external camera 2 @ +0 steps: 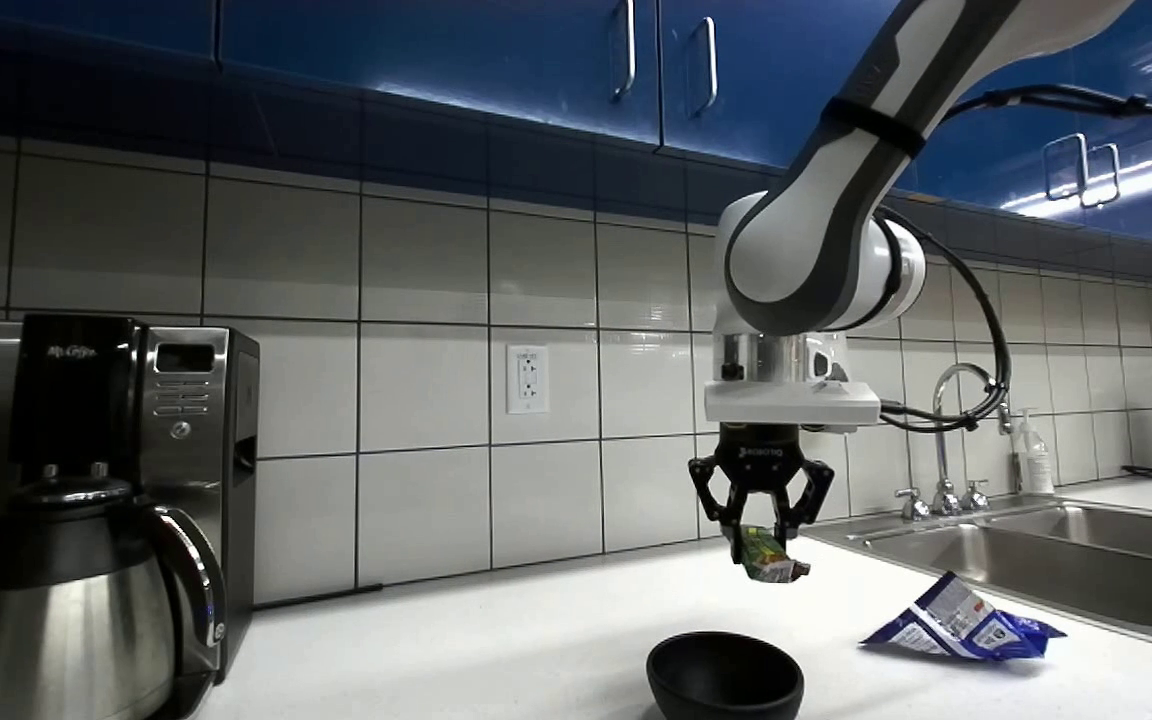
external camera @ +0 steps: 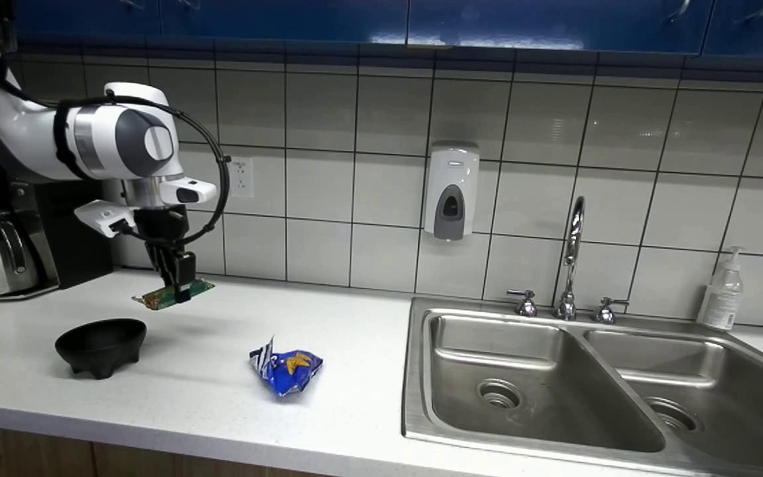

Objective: Put the green packet in the bowl.

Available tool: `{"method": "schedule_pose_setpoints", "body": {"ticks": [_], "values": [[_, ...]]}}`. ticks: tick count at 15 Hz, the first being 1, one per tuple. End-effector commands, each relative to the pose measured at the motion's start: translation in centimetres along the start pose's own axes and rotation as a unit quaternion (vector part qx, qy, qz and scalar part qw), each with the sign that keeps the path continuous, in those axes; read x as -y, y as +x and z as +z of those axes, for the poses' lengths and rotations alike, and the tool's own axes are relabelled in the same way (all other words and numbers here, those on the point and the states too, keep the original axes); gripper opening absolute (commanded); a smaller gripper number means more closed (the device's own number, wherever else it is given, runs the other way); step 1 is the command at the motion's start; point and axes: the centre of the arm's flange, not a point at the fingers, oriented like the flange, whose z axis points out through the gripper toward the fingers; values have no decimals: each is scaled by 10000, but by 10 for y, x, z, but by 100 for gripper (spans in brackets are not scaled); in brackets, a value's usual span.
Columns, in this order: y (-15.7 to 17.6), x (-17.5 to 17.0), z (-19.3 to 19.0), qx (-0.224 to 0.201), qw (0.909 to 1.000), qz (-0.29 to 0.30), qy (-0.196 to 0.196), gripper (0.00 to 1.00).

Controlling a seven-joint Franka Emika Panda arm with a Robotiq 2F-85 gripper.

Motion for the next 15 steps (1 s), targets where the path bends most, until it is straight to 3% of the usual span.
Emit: {"method": "schedule_pose_setpoints", "body": {"ticks": [1, 15], "values": [[-21, 12, -9, -215, 9997, 39, -72, 16], [-56, 38, 9, -73, 9991, -180, -387, 16]]}}
